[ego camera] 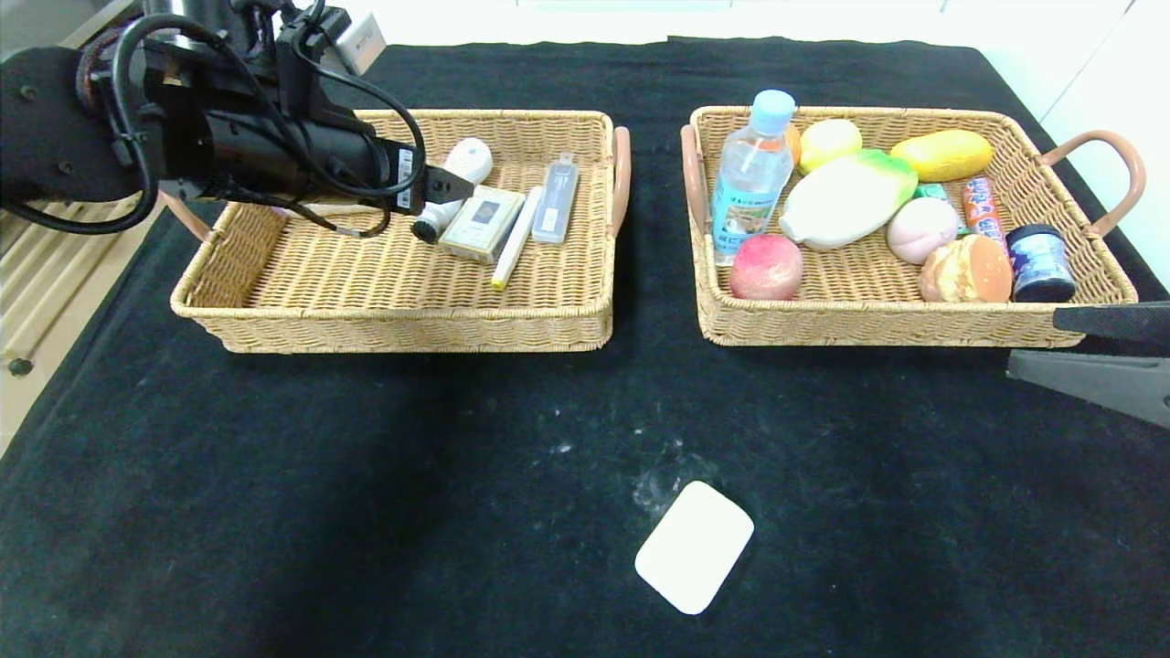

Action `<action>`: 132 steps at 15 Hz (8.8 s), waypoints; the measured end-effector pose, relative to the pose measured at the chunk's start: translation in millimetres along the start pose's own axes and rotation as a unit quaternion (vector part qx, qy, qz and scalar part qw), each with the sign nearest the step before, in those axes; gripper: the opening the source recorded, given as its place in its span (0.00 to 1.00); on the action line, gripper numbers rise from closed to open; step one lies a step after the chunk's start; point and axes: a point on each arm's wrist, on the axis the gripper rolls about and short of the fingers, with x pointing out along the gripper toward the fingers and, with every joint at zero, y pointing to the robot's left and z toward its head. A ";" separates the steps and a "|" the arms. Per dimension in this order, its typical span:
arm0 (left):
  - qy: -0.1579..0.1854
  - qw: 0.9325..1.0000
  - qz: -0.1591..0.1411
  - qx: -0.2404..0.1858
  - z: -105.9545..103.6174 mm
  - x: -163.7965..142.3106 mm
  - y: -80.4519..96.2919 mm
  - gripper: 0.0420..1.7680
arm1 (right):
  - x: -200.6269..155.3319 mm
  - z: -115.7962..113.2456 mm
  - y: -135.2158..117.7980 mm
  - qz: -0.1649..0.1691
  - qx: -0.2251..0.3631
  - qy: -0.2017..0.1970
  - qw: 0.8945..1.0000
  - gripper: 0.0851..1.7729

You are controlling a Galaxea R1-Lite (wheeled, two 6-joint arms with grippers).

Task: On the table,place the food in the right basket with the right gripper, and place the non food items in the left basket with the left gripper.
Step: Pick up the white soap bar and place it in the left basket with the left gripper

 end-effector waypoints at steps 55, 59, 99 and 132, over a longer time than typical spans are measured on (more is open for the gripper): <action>0.114 0.968 -0.182 0.127 -154.6 -102.0 -278.6 0.97 | 5.6 -0.9 -5.2 -0.034 -0.005 -0.001 0.999 0.96; 0.114 0.970 -0.169 0.129 -158.1 -99.2 -280.7 0.97 | 6.0 -1.7 -5.3 -0.033 -0.005 0.000 0.999 0.96; 0.046 0.979 -0.147 0.134 -116.0 -122.5 -252.2 0.55 | 7.7 -2.9 -6.0 -0.032 -0.003 0.003 0.999 0.96; -0.073 0.996 -0.039 0.043 -15.1 -62.9 -25.5 0.55 | 6.2 -2.7 -5.1 -0.032 -0.003 0.001 0.999 0.96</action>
